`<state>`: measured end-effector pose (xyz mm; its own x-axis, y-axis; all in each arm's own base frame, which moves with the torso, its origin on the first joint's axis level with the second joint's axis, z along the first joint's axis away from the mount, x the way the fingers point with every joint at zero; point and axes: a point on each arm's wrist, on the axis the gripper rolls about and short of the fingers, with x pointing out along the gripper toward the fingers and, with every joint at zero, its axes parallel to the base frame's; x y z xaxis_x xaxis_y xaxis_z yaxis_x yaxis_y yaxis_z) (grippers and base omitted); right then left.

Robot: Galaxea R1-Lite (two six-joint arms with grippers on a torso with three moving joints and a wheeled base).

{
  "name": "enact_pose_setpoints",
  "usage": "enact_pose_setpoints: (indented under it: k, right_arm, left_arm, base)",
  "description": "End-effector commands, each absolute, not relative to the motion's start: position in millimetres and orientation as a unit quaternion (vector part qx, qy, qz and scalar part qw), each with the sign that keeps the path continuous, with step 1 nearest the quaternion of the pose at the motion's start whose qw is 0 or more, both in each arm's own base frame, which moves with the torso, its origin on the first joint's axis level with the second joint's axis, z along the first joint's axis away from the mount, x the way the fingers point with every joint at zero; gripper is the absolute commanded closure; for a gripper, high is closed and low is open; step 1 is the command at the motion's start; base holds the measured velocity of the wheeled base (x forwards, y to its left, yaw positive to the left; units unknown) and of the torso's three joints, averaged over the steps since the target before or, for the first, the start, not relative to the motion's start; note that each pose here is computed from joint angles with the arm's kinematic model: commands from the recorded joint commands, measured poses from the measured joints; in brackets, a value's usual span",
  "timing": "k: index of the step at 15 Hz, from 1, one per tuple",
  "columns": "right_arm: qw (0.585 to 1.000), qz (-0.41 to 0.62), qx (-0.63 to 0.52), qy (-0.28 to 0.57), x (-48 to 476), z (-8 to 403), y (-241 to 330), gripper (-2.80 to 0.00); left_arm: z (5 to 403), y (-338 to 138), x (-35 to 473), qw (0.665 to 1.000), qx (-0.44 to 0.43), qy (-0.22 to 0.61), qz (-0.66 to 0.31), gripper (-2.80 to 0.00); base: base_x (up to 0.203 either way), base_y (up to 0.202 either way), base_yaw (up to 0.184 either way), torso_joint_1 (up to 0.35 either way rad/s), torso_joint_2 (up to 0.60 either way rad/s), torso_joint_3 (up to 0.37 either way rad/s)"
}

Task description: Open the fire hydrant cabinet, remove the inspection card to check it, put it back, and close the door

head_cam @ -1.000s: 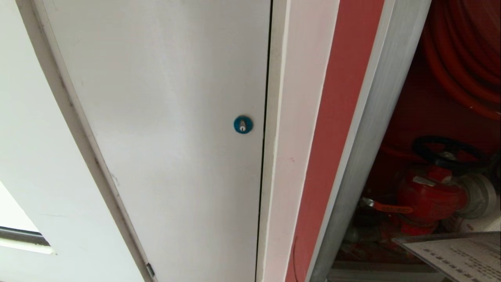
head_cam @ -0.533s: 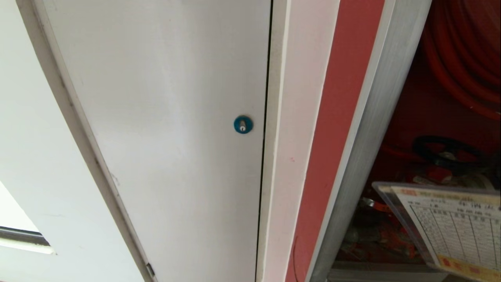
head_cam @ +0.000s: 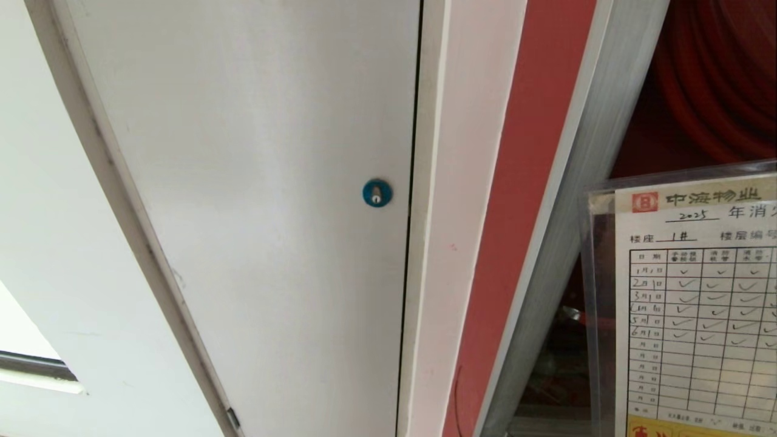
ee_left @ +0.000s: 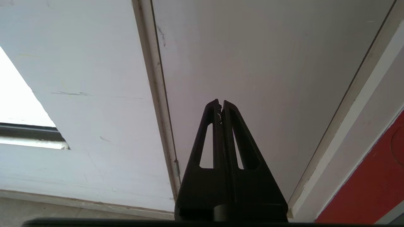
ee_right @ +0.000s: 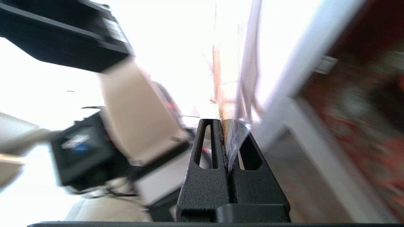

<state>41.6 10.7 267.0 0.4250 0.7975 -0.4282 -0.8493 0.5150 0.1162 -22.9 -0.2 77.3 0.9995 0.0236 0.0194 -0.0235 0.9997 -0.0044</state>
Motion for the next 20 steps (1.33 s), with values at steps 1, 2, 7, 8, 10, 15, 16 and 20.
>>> enact_pose_setpoints:
  k: [1,2,7,8,10,15,16,20]
  right_arm:
    - [0.822,0.518,-0.025,0.235,62,269,8,0.0]
    - [0.814,0.53,-0.015,0.236,67,269,9,0.0]
    - [0.784,0.579,-0.009,0.225,95,279,13,0.0]
    - [0.776,0.591,-0.015,0.22,101,280,15,0.0]
    - [0.766,0.611,-0.028,0.2,115,285,23,0.0]
    - [0.721,0.665,-0.03,0.193,133,289,49,0.0]
    - [0.714,0.671,-0.03,0.195,135,290,52,0.0]
    - [0.7,0.68,-0.009,0.219,140,295,61,0.0]
  left_arm:
    - [76,0,-22,1.0,-0.002,-0.006,0.012,0.0]
    - [76,0,-22,1.0,-0.002,-0.006,0.012,0.0]
    - [76,0,-22,1.0,-0.002,-0.006,0.012,0.0]
    - [76,0,-22,1.0,-0.002,-0.006,0.012,0.0]
    - [76,0,-22,1.0,-0.002,-0.006,0.012,0.0]
    - [76,0,-22,1.0,-0.002,-0.006,0.012,0.0]
    - [76,0,-22,1.0,-0.002,-0.006,0.012,0.0]
    - [76,0,-22,1.0,-0.002,-0.006,0.012,0.0]
  base:
    - [0.0,0.0,0.0,0.0,0.0,0.0]
    - [0.0,0.0,0.0,0.0,0.0,0.0]
    - [0.0,0.0,0.0,0.0,0.0,0.0]
    - [0.0,0.0,0.0,0.0,0.0,0.0]
    - [0.0,0.0,0.0,0.0,0.0,0.0]
    - [0.0,0.0,0.0,0.0,0.0,0.0]
    - [0.0,0.0,0.0,0.0,0.0,0.0]
    - [0.0,0.0,0.0,0.0,0.0,0.0]
